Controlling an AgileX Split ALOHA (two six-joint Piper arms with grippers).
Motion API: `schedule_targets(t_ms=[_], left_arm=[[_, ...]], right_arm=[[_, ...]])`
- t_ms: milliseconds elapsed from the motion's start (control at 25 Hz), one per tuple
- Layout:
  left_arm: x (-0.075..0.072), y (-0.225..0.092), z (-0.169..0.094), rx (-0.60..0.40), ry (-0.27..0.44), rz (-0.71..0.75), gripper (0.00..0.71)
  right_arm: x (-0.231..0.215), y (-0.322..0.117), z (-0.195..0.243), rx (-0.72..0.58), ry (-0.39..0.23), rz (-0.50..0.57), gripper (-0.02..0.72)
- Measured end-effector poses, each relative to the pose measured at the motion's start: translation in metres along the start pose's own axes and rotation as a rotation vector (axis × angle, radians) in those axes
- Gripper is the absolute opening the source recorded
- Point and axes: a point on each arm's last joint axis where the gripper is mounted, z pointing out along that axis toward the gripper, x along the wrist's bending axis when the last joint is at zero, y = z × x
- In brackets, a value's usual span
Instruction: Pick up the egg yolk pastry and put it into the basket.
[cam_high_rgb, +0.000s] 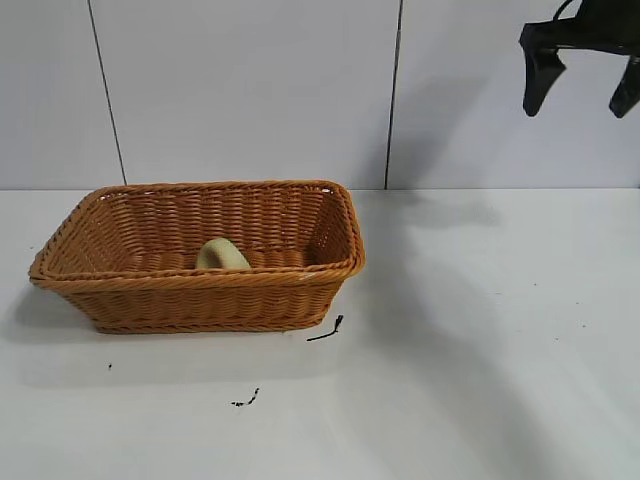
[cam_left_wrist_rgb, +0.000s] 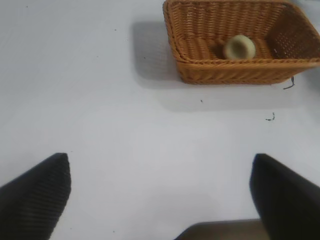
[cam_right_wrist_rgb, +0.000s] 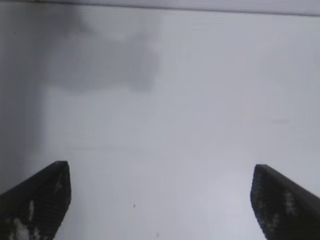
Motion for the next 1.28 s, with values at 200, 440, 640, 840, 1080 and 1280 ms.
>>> schedule_targets(t_ms=[200,440,640,840,1080,1280], left_arm=[[0.0,0.0,0.0,0.0,0.0,0.0,0.695],[0.0,0.0,0.0,0.0,0.0,0.0,0.695],[0.0,0.0,0.0,0.0,0.0,0.0,0.695],[0.0,0.0,0.0,0.0,0.0,0.0,0.695],[0.0,0.0,0.0,0.0,0.0,0.0,0.695],[0.0,0.0,0.0,0.0,0.0,0.0,0.695]], right_arm=[[0.001,-0.056,-0.027,0.092,-0.009,-0.007,0.678],[0.003,-0.141,-0.07,0.137,-0.012,-0.03,0.678],[0.006,-0.21,-0.104,0.086,-0.013,-0.052,0.678],[0.008,-0.271,-0.121,-0.052,-0.021,-0.068,0.677],[0.012,-0.342,-0.117,-0.242,-0.004,-0.057,0.677],[0.015,-0.382,-0.126,-0.454,0.005,-0.053,0.677]])
